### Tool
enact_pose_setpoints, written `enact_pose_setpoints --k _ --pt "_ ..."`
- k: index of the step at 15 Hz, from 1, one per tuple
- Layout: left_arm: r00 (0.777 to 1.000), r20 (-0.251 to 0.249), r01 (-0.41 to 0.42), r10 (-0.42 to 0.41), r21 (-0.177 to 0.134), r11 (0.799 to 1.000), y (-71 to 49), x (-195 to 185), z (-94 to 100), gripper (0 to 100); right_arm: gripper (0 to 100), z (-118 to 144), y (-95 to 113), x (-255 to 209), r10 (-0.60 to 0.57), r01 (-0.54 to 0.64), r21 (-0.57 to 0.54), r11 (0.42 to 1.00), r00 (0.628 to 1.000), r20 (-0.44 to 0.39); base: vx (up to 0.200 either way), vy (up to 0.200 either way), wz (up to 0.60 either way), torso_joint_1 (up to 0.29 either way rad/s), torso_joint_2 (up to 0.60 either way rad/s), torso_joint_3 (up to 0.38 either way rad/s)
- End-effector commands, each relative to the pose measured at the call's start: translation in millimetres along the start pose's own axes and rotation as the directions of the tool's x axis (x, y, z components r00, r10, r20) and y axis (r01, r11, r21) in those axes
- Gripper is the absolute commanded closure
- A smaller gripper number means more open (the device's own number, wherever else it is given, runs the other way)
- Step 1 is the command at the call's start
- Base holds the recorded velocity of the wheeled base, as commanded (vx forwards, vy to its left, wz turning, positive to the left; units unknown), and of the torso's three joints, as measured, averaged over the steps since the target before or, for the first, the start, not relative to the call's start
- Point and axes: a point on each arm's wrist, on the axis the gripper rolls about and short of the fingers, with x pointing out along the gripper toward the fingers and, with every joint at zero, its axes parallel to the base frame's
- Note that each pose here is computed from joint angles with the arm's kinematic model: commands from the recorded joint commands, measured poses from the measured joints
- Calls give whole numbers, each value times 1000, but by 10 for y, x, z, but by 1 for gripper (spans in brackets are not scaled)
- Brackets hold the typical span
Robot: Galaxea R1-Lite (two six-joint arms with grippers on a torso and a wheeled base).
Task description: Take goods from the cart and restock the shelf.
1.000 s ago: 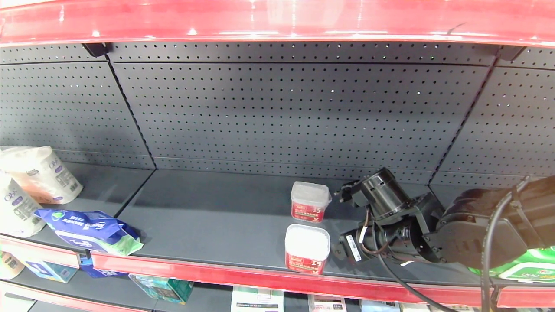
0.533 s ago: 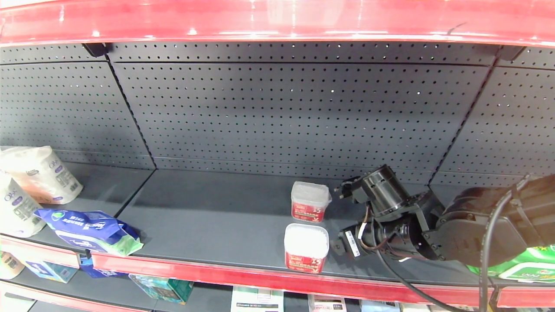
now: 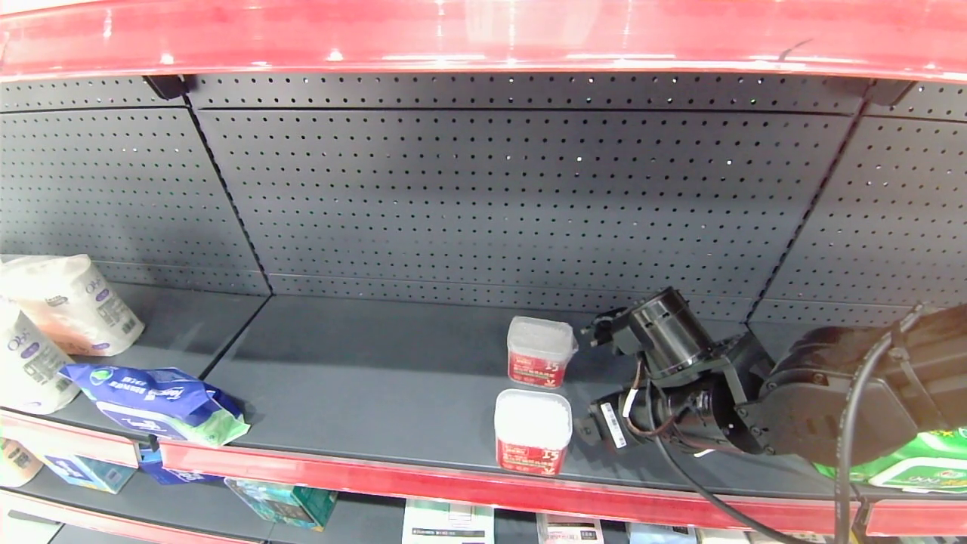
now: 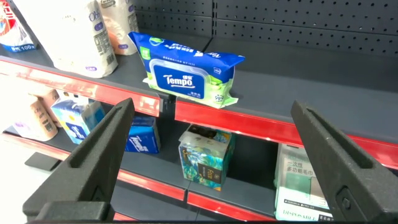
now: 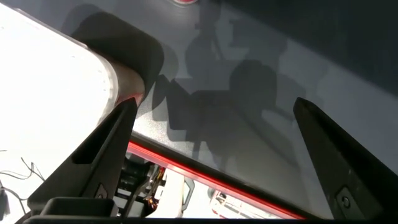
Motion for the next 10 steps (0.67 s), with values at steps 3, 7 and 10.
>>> enact_pose_setpoints --k 3,7,10 --pt "1000 -2 0 0 0 1000 0 1 -1 0 0 -8 4 -2 1 -1 -2 1000 1000 -3 0 0 0 0 0 0" --pt "1000 -2 0 0 0 1000 0 1 -1 0 0 -24 21 -4 5 -5 -10 1000 1000 -6 0 0 0 0 0 0" --pt "1000 -2 0 0 0 1000 0 1 -1 0 0 -33 47 -11 10 -10 -17 1000 1000 -7 0 0 0 0 0 0"
